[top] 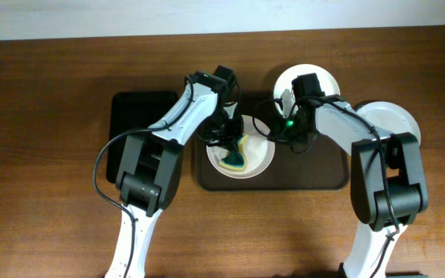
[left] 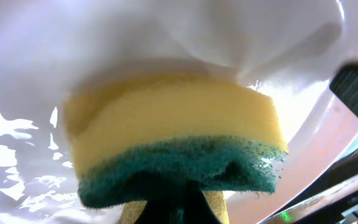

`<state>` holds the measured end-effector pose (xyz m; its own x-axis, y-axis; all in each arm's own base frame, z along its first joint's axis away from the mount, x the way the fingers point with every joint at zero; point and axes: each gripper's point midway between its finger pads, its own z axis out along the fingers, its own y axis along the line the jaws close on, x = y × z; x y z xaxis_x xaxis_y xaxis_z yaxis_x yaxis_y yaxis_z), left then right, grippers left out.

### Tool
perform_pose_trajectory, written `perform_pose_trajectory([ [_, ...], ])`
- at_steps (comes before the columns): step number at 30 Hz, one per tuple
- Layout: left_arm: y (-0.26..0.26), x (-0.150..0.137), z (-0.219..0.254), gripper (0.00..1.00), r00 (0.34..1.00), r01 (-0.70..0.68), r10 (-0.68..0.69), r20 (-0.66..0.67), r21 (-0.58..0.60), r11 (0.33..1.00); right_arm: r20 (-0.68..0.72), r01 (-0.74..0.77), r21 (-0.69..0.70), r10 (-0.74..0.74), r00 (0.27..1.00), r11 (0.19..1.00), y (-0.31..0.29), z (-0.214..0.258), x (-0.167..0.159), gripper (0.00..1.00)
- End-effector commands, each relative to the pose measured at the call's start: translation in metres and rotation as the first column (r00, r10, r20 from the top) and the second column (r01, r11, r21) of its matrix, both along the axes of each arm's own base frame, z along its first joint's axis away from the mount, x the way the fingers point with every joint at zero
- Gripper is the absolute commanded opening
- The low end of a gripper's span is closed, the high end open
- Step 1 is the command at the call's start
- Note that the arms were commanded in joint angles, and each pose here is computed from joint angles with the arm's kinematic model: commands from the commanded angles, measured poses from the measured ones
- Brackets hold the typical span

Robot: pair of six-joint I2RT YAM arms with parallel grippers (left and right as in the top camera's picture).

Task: Clean dirty plates on tray and stack at the side
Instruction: 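Scrub the cream plate with the sponge while the right gripper holds it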

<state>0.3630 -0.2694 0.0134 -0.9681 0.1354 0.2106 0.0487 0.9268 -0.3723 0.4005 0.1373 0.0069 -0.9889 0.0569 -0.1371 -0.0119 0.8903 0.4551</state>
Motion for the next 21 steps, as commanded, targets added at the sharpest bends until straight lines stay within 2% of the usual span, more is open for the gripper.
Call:
perform_pose_trajectory([
  [1, -0.022, -0.022, -0.017, 0.00, 0.995, 0.010, -0.015, -0.095, -0.053, 0.999, -0.017, 0.009, 0.033, -0.009, 1.000, 0.999, 0.006, -0.002, -0.001, 0.04],
  [5, -0.025, 0.013, -0.019, 0.00, 0.999, 0.003, 0.001, 0.042, -0.083, 0.997, -0.017, 0.010, 0.033, -0.009, 1.000, 0.999, 0.006, -0.002, -0.001, 0.04],
  [7, -0.003, 0.045, -0.030, 0.00, 0.983, -0.052, 0.043, 0.177, 0.044, 0.998, -0.018, 0.009, 0.033, -0.009, 1.000, 0.999, 0.006, -0.002, -0.002, 0.04],
  [9, 0.022, 0.060, -0.036, 0.00, 0.964, -0.122, 0.073, 0.254, 0.183, 0.975, -0.019, 0.010, 0.032, -0.009, 1.000, 0.999, 0.006, -0.002, -0.002, 0.04],
  [12, 0.028, 0.065, -0.036, 0.00, 0.957, -0.160, 0.098, 0.273, 0.213, 0.964, -0.019, 0.009, 0.032, -0.009, 1.000, 0.999, 0.006, -0.002, -0.002, 0.04],
  [17, 0.056, 0.074, -0.017, 0.00, 0.931, -0.273, 0.152, 0.332, 0.355, 0.894, -0.031, 0.011, 0.026, -0.010, 0.999, 1.000, 0.005, -0.006, -0.005, 0.04],
  [19, 0.061, 0.064, -0.009, 0.00, 0.944, -0.256, 0.143, 0.297, 0.387, 0.886, -0.030, 0.011, 0.026, -0.010, 0.999, 1.000, 0.005, -0.006, -0.005, 0.04],
  [21, 0.049, 0.049, -0.008, 0.00, 0.969, -0.189, 0.120, 0.216, 0.339, 0.921, -0.028, 0.011, 0.027, -0.010, 1.000, 1.000, 0.005, -0.006, -0.004, 0.04],
])
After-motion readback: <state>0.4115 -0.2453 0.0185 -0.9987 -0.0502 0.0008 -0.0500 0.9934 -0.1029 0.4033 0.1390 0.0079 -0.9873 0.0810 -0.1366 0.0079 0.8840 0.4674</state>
